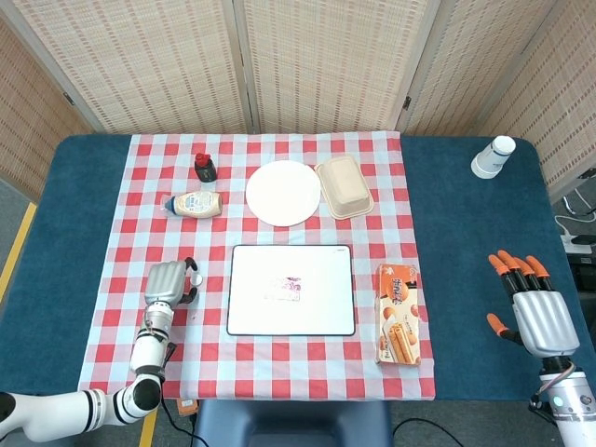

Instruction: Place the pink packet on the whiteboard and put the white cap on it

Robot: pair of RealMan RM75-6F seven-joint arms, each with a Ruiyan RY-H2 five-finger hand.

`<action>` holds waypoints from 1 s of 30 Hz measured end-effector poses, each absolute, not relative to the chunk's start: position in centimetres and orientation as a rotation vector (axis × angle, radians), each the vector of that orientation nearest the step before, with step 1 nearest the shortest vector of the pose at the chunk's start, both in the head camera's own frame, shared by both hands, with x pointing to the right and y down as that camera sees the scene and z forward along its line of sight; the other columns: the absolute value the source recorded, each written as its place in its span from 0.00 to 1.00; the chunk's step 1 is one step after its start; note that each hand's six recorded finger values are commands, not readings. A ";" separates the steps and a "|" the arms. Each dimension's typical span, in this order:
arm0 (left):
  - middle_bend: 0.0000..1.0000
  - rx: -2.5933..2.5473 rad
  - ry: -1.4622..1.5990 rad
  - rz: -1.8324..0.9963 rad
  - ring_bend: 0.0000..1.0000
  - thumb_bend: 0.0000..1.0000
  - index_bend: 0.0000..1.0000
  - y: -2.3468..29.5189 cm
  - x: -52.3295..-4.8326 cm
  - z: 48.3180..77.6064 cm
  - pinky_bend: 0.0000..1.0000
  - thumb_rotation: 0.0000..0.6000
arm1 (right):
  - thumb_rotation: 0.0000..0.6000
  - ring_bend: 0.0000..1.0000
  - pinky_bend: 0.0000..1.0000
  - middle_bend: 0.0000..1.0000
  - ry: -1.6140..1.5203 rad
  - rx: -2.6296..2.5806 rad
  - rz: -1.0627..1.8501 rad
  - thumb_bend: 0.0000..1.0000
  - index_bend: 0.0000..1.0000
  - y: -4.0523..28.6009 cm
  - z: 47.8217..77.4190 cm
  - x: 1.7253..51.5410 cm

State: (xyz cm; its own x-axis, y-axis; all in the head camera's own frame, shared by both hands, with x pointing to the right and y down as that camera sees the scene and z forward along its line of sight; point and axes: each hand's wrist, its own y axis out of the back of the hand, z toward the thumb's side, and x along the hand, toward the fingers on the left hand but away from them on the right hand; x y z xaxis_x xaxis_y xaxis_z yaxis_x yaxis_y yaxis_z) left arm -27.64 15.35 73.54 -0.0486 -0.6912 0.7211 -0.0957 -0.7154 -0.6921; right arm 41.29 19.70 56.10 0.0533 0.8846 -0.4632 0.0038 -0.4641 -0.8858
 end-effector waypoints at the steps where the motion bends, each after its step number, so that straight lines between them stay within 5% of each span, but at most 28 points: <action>1: 1.00 -1.797 0.833 -1.814 1.00 0.33 0.37 15.4 -27.6 73.6 1.00 1.00 | 1.00 0.00 0.09 0.03 -0.915 -1.592 1.506 0.22 0.08 19.7 56.1 41.3; 30: 1.00 -1.771 0.814 -1.822 1.00 0.33 0.40 15.6 -27.7 75.0 1.00 1.00 | 1.00 0.00 0.09 0.03 -0.872 -1.605 1.523 0.22 0.08 19.8 56.3 41.3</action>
State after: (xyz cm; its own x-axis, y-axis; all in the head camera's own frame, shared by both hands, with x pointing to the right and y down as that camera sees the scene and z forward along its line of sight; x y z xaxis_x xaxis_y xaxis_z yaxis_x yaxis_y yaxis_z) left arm -27.73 15.64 75.05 -0.0572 -0.6940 0.7177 -0.0713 -0.7142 -0.6963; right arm 41.35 19.77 56.30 0.0621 0.8689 -0.4911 -0.0164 -0.4910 -0.8710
